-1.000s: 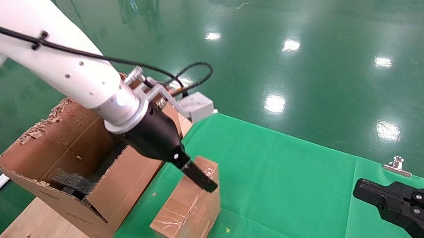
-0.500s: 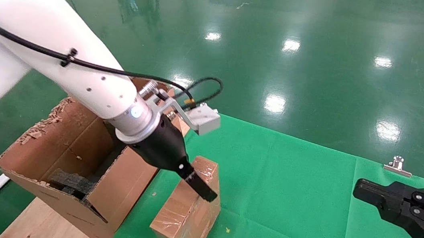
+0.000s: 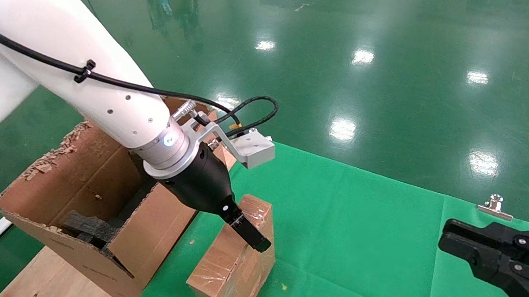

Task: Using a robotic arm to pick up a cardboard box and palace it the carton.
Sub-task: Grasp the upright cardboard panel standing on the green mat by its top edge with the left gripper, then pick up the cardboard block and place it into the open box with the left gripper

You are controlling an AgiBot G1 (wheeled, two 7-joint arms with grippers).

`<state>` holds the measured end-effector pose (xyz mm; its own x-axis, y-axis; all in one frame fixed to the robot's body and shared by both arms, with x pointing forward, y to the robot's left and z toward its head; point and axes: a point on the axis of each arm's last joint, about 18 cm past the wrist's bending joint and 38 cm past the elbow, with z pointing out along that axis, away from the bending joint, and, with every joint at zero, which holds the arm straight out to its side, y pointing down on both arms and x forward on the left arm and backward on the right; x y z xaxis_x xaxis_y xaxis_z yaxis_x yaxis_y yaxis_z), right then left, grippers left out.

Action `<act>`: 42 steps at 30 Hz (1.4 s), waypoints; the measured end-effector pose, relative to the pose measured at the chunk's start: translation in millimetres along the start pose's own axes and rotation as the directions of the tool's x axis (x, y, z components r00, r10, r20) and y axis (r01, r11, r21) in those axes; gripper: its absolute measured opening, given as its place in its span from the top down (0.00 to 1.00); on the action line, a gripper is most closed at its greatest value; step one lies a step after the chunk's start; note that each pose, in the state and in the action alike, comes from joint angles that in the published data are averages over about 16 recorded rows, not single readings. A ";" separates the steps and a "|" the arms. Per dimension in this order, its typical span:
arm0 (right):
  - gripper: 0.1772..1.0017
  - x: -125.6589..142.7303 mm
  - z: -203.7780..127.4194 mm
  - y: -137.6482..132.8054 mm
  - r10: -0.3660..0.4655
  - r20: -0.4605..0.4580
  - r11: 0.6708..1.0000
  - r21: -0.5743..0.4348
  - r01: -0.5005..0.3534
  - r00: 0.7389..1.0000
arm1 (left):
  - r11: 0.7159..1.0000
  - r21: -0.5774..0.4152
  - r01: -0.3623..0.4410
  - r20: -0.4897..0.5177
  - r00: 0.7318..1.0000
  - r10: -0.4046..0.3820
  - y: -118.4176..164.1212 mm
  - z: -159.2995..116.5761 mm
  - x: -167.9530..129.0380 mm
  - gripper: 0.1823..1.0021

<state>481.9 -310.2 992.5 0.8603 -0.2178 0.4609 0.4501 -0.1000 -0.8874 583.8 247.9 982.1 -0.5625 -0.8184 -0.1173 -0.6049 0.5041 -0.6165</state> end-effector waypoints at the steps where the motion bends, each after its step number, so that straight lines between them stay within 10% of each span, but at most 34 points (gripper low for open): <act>1: 0.95 0.0 0.0 0.0 0.000 0.000 1.000 0.000 0.000 1.000 | 1.000 0.001 0.000 0.000 1.000 0.000 0.0 -0.1 -0.1 0.04; 26: 0.42 0.0 0.0 0.0 0.000 0.000 1.000 0.000 0.000 1.000 | 0.999 0.046 -0.019 0.031 0.999 0.018 -6.0 -15.1 -11.7 0.57; 42: 0.08 0.0 0.0 0.0 0.000 0.000 1.000 0.000 0.000 1.000 | 0.927 0.358 -0.115 0.248 0.968 0.024 -32.3 -154.8 -81.4 0.75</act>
<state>481.9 -310.2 992.5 0.8603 -0.2178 0.4610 0.4502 -0.0999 -0.8873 561.9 340.9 1132.1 -0.4195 -0.8487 -0.3220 -0.2942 0.4627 -0.8363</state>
